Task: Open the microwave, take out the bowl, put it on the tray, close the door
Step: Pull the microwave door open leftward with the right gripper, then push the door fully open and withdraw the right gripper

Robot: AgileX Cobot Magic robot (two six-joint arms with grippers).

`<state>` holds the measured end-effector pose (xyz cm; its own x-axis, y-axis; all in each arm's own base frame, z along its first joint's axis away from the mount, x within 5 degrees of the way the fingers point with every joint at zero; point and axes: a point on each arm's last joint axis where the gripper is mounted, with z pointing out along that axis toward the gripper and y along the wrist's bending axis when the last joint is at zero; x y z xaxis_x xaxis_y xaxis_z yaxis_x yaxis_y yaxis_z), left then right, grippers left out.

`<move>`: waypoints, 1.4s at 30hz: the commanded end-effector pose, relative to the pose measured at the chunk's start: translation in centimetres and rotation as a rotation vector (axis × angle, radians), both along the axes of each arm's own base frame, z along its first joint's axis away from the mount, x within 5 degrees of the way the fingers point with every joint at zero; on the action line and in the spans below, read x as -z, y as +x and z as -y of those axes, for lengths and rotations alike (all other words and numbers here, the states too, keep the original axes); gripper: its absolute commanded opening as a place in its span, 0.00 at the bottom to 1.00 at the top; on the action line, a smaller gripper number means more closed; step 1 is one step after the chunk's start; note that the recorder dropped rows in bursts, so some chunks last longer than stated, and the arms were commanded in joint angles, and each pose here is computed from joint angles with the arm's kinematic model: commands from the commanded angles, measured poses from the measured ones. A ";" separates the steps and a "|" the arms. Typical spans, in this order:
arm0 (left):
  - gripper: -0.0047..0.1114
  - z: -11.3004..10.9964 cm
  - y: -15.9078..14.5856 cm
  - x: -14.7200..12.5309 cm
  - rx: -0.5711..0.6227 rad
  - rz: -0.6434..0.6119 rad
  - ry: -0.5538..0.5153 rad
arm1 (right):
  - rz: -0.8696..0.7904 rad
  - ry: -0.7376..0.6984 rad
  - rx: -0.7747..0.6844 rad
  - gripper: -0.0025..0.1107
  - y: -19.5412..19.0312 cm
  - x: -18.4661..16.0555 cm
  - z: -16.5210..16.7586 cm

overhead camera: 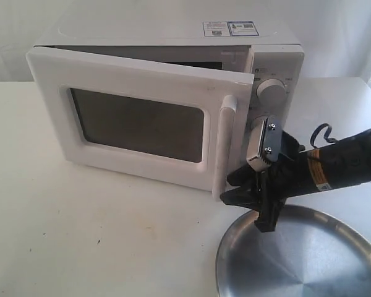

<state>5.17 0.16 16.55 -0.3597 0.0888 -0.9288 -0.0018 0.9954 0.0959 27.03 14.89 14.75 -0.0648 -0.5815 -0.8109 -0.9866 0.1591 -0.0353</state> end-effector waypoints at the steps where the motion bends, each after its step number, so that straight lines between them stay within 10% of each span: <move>1: 0.04 0.0 0.0 -0.1 0.004 0.004 -0.008 | -0.090 0.076 -0.071 0.38 -2.3 -3.0 -0.1; 12: 0.04 0.0 0.0 -0.1 0.004 0.004 -0.008 | -0.169 0.316 -0.193 0.36 -8.9 -12.7 -0.3; 17: 0.04 0.0 0.0 -0.1 0.004 0.004 -0.008 | 0.417 0.404 -0.394 0.14 -11.6 -16.4 0.1; 18: 0.04 0.0 0.0 -0.1 0.004 0.004 -0.008 | 0.437 0.480 -0.347 0.12 -11.4 -17.2 0.0; 21: 0.04 0.0 0.0 -0.1 0.004 0.004 -0.008 | 0.358 0.581 0.383 0.02 -5.1 -17.8 1.3; 24: 0.04 0.0 0.0 -0.1 0.004 0.004 -0.008 | 0.285 0.416 0.616 0.02 -2.4 -14.9 2.2; 33: 0.04 0.0 0.0 -0.1 0.004 0.004 -0.008 | 0.173 0.390 -0.382 0.02 -6.2 -8.8 -3.0; 42: 0.04 0.0 0.0 -0.1 0.004 0.004 -0.008 | 0.174 0.427 0.147 0.09 -1.8 -8.9 -2.9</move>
